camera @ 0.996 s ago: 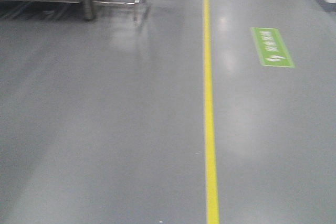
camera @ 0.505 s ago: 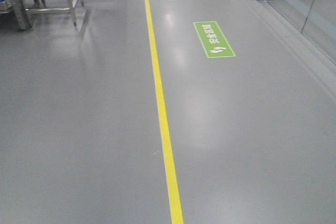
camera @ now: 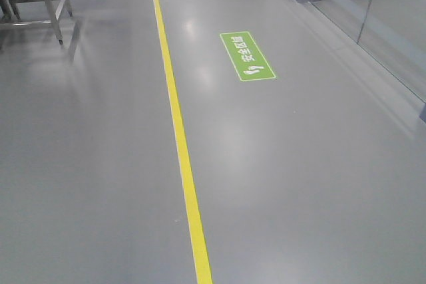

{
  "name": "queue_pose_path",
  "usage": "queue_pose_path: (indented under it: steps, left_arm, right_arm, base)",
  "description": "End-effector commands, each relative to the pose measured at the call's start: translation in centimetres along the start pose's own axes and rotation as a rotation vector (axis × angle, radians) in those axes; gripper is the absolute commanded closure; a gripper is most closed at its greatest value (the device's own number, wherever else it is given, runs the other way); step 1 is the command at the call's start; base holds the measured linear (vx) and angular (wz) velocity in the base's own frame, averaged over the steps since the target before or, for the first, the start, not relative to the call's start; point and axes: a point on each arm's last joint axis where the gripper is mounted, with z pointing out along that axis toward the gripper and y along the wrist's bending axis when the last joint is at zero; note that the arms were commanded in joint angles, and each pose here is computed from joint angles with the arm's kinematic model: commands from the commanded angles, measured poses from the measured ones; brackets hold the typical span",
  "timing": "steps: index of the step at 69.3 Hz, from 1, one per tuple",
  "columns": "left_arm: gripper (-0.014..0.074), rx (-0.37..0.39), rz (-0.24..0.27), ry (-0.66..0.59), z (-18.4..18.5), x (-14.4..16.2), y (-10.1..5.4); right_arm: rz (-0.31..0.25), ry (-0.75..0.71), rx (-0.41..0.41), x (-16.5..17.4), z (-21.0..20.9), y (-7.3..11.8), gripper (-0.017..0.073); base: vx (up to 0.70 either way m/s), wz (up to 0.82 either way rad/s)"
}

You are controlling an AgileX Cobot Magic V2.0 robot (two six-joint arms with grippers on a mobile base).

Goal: Move and align brake pads A on conveyor
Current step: 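Drive the base along the yellow floor line across the hall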

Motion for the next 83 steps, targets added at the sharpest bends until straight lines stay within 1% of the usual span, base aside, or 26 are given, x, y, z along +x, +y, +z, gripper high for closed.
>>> queue_pose_path:
  steps: [1, 42, 83]
  left_arm:
    - [0.0147, 0.008, -0.010, -0.086, -0.30, -1.36, -0.09]
    - [0.0147, 0.008, -0.010, -0.086, -0.30, -1.36, -0.09]
    - [0.0147, 0.008, -0.010, -0.086, -0.30, -1.36, -0.09]
  right_arm:
    - [-0.013, -0.086, 0.017, -1.41, -0.10, -0.16, 0.0106]
    - [-0.013, -0.086, 0.017, -1.41, -0.10, -0.16, 0.0106]
    - [-0.013, -0.086, 0.017, -1.41, -0.10, -0.16, 0.0106]
  base:
    - [0.37, 0.06]
    - [0.47, 0.26]
    - [0.57, 0.02]
